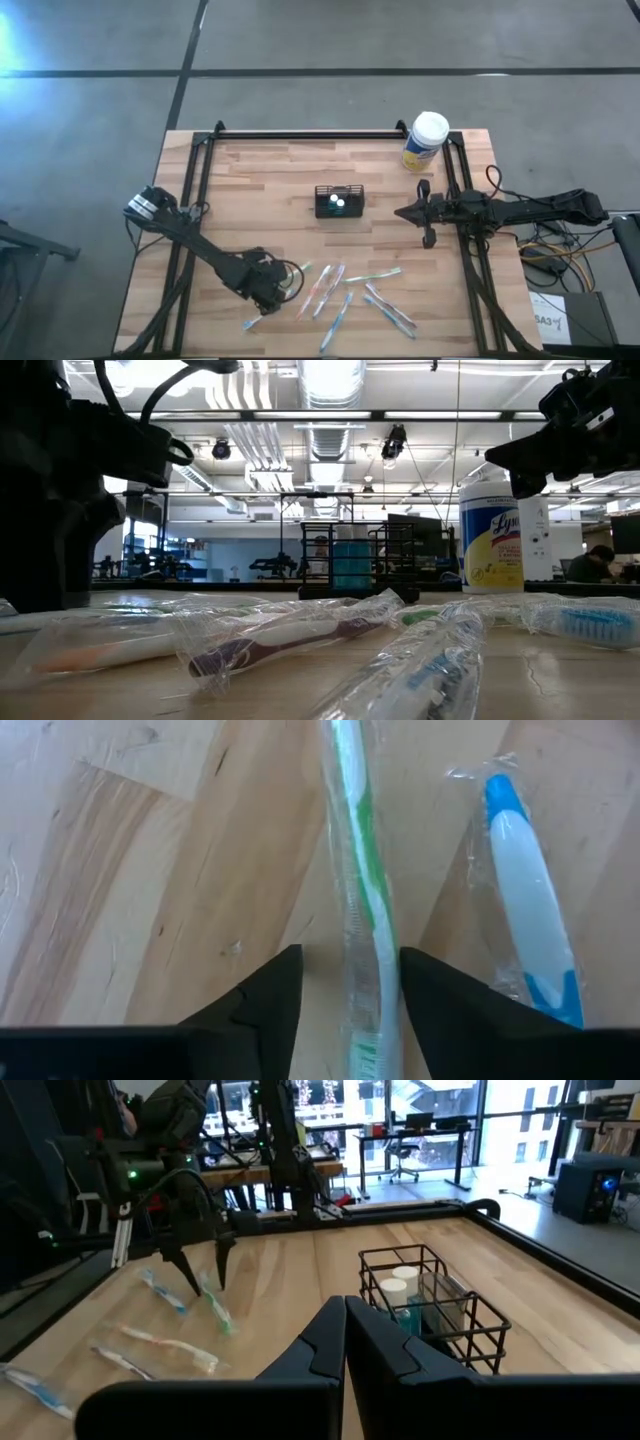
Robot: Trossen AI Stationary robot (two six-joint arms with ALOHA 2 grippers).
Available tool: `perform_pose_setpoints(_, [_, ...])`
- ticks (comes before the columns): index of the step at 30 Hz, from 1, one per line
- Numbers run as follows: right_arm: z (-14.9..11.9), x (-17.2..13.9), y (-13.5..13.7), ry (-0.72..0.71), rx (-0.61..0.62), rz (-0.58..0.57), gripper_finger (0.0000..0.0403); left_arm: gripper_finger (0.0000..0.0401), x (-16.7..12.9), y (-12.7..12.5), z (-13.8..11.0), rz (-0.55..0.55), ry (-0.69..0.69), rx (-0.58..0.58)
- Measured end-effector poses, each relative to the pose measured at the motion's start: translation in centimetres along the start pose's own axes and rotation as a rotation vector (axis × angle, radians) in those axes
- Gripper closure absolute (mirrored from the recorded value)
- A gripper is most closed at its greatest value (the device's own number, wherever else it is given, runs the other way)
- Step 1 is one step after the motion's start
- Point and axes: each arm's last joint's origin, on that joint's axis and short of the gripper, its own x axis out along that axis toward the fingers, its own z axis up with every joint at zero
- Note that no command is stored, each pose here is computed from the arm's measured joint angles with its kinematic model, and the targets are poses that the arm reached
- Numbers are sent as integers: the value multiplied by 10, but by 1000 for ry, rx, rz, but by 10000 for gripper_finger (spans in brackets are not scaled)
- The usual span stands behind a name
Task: Pick & Place toothbrushing station
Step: Put the left green toothbrush into the black wire organizer
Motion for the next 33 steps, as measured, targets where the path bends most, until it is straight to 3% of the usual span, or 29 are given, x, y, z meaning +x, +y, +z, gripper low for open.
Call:
perform_pose_setpoints(4, [0, 0, 0, 0, 0, 0, 394, 265, 3, 0, -1, 8, 7, 42])
perform_pose_setpoints(13, [0, 0, 0, 0, 0, 4, 394, 386, -7, 3, 0, 7, 3, 167])
perform_pose_setpoints(19, [0, 0, 0, 0, -3, 4, 394, 372, -19, 4, 3, 58, 19, 220])
perform_pose_setpoints(24, [0, 0, 0, 0, -3, 4, 394, 388, -35, 2, 11, 141, -20, 304])
perform_pose_setpoints(33, [3, 0, 2, -26, 75, 76, 394, 387, -78, -10, 37, 323, -214, 522])
